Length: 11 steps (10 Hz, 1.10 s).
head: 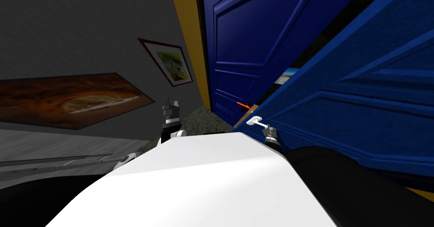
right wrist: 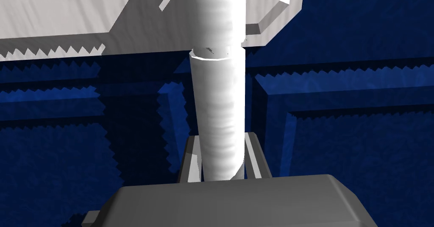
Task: Pull the door open
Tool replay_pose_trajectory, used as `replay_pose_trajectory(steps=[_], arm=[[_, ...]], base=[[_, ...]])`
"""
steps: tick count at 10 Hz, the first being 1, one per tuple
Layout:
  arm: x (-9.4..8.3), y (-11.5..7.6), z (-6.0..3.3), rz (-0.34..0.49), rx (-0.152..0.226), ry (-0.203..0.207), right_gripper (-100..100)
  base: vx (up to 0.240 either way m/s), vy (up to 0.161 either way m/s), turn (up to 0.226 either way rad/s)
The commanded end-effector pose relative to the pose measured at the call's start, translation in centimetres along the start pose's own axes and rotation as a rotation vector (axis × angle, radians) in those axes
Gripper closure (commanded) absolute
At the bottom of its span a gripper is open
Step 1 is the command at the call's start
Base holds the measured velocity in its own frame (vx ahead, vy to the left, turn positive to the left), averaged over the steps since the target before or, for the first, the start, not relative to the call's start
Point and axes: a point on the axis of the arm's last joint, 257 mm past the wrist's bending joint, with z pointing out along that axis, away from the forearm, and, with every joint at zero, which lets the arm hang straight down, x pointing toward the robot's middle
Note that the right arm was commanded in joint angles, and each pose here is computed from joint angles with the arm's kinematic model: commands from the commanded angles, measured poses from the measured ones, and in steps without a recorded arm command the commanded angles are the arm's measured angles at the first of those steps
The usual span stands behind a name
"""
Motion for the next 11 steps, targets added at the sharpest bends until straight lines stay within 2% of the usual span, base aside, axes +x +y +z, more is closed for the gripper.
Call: replay_pose_trajectory(steps=[1,2,3,11], arm=[[1.9,0.1,0.19,0.01,-0.007,0.041,100],[0.5,0.1,-0.11,0.0,-0.001,0.015,100],[1.6,0.0,-0.46,-0.001,0.001,0.051,100],[6.9,0.2,-1.87,0.008,-0.009,0.211,100]], base=[[-0.139,0.07,0.071],[-0.068,0.023,-0.012],[-0.184,-0.009,0.035],[-0.207,-0.005,0.066]])
